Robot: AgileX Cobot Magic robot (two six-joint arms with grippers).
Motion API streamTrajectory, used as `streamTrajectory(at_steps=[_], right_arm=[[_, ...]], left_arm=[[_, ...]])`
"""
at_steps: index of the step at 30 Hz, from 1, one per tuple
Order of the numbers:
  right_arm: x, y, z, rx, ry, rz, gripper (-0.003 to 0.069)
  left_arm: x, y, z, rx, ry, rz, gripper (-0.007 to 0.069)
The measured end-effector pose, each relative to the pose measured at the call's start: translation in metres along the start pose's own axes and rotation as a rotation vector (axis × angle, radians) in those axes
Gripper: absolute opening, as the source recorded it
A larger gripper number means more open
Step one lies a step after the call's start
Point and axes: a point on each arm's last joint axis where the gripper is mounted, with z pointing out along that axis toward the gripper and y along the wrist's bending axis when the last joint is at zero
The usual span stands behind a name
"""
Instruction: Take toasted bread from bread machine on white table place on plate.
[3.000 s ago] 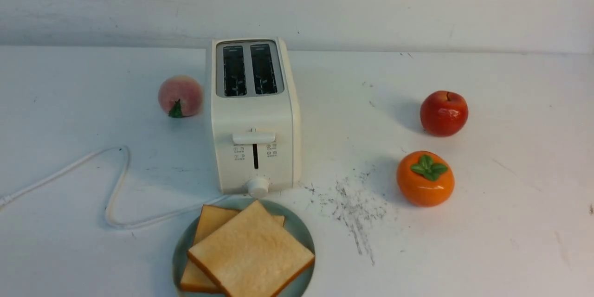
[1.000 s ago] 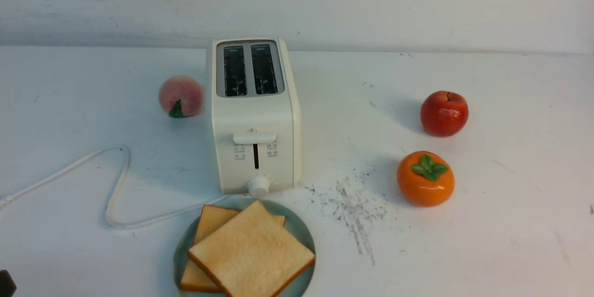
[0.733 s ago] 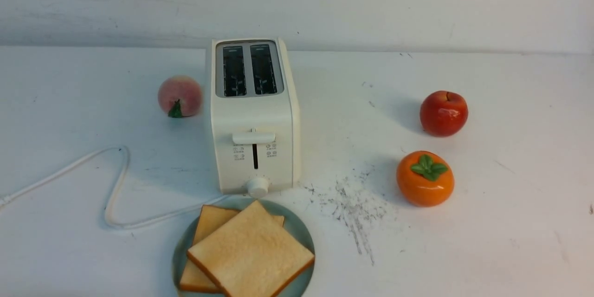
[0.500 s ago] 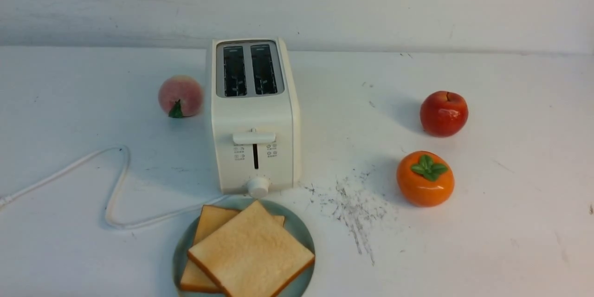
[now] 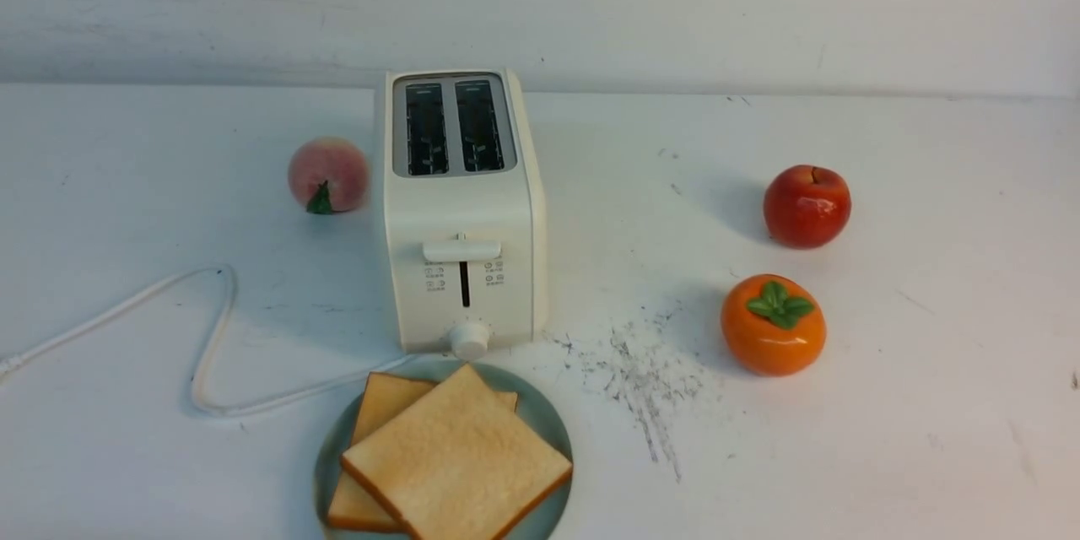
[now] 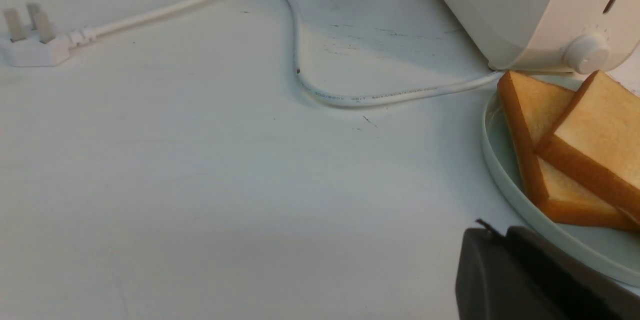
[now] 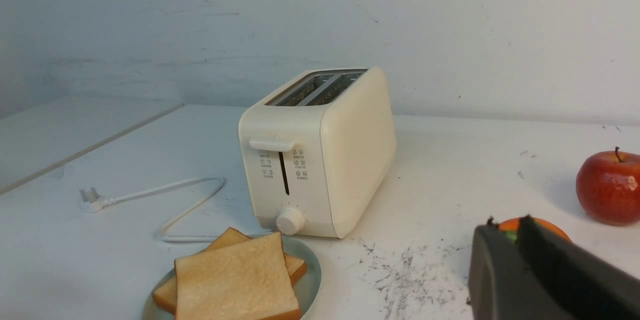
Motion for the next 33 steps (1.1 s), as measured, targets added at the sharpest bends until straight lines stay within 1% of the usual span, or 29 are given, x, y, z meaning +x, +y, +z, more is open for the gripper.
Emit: streamTrajectory(at_steps=[10,15,19,27,28,31,32,33], right_arm=[[-0.002,0.001,0.0,-0.006,-0.018,-0.002,0.0081],[-0.005,0.003,0.0,-0.038,-0.051,0.035,0.0083],[-0.004,0.005,0.0,-0.057,-0.049,0.002,0.009],[-0.003,0.005,-0.004,-0.052,-0.047,-0.054,0.0099],[0.0,0.003,-0.006,-0.028,-0.026,-0.07,0.01],[0.009,-0.003,-0.007,0.089,0.072,-0.099,0.0104],[0.011,-0.004,-0.008,0.108,0.09,-0.101,0.0105],[0.016,-0.007,-0.009,0.168,0.146,-0.098,0.0107]], left_arm=[[0.0,0.0,0.0,0.0,0.0,0.0,0.0041],[0.0,0.0,0.0,0.0,0.001,0.0,0.0049],[0.0,0.0,0.0,0.0,0.001,0.0,0.0053],[0.0,0.0,0.0,0.0,0.001,0.0,0.0053],[0.0,0.0,0.0,0.0,0.001,0.0,0.0053],[0.0,0.0,0.0,0.0,0.001,0.0,0.0055],[0.0,0.0,0.0,0.0,0.001,0.0,0.0056],[0.0,0.0,0.0,-0.001,0.001,0.001,0.0056]])
